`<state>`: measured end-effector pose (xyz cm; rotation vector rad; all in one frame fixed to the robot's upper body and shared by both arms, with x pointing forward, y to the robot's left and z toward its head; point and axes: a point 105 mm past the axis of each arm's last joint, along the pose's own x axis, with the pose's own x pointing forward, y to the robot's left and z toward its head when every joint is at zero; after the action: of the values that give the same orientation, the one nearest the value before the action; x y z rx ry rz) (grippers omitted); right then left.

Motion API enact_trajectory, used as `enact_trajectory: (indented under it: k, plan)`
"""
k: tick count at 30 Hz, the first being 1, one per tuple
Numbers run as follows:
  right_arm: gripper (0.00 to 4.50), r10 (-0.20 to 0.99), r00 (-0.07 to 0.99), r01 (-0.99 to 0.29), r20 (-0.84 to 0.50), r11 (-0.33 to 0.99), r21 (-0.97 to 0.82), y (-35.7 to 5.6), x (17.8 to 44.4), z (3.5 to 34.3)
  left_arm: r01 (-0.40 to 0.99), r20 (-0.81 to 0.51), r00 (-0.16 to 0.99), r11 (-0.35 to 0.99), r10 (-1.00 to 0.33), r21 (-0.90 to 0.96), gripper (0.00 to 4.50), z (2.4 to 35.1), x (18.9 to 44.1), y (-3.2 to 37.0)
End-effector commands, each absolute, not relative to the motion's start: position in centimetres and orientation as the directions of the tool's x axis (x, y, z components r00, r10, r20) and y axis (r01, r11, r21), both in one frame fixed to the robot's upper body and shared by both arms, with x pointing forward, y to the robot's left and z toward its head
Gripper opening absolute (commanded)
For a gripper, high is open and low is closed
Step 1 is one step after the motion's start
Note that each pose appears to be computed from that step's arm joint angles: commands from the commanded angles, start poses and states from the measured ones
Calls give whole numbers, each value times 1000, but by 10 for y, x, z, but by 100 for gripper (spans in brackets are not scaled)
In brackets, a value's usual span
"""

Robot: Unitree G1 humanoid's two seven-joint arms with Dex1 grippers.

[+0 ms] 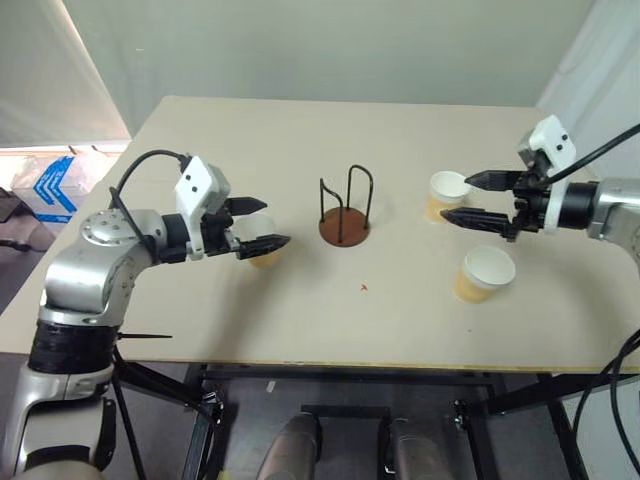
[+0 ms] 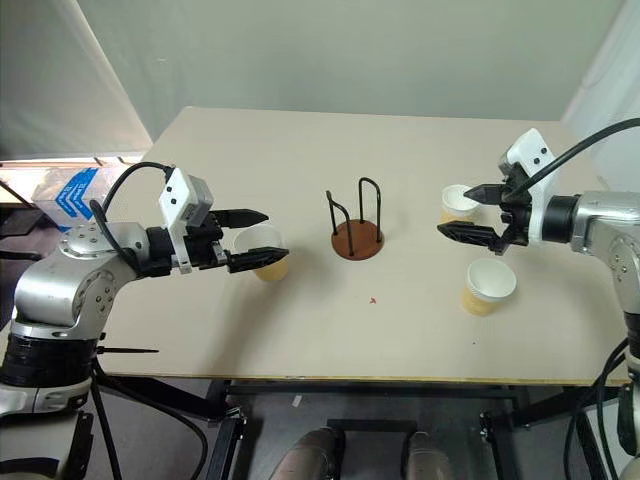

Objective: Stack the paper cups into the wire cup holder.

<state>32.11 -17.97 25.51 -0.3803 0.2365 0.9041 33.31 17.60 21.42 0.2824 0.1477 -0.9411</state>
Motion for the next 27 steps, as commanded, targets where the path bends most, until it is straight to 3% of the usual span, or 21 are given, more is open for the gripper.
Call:
enact_trajectory:
  k: [1, 17, 27]
  plan:
    - [449, 751, 562, -827, -348, 499, -258, -171, 304, 268, 832, -203, 551, 512, -809, 214, 450, 236, 327, 169]
    - [449, 755, 576, -818, -313, 530, -226, -168, 294, 271, 897, -217, 433, 395, -875, 198, 450, 243, 338, 129]
    - [449, 768, 556, -831, -319, 514, -212, -165, 283, 270, 879, -259, 471, 423, -843, 222, 450, 226, 356, 113]
